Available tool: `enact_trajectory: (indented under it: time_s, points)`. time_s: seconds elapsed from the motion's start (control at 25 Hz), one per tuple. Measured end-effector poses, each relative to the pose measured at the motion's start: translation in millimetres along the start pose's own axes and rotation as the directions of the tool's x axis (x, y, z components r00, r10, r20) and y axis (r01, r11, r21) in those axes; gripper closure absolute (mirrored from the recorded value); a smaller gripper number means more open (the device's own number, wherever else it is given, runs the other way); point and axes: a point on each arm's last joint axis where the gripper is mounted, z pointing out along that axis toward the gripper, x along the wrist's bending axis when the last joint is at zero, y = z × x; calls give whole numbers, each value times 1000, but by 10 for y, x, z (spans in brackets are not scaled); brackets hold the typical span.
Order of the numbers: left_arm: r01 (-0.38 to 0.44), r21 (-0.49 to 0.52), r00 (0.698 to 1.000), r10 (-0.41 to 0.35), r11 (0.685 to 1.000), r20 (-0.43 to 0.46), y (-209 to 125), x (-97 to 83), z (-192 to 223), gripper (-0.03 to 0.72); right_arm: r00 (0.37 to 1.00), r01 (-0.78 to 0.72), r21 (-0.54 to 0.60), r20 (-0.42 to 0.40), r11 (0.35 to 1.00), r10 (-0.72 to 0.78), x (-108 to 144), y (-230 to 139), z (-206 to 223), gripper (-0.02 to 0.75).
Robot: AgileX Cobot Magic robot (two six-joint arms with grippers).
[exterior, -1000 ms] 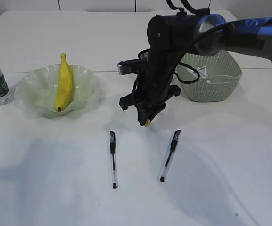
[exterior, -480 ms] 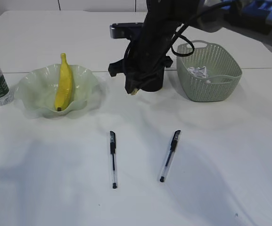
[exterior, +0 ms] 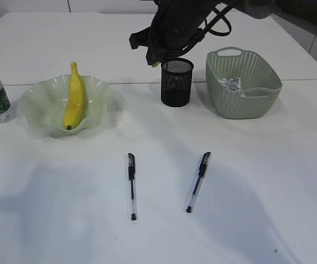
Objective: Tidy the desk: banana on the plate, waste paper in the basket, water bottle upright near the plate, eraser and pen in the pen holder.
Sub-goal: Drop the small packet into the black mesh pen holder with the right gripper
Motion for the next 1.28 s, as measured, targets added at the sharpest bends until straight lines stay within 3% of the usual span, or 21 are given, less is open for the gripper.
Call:
enact_trajectory:
  time_s: [0.36, 0.6, 1.0, 1.28]
  points:
    - [-10, 2, 1000, 10, 1000, -4, -1, 3, 0, 712, 996, -55, -152, 63, 987, 65, -466, 139, -75, 665]
    - [-22, -53, 1000, 23, 998, 12, 48, -13, -1, 712, 989, -80, -238, 105, 968, 108, -793, 147, 62, 665]
    - [-21, -129, 999, 26, 991, 41, 117, -40, -8, 712, 986, -96, -308, 102, 947, 133, -897, 69, 459, 665]
    - [-20, -138, 999, 27, 990, 44, 125, -43, -10, 712, 985, -105, -295, 103, 950, 141, -939, -39, 697, 666]
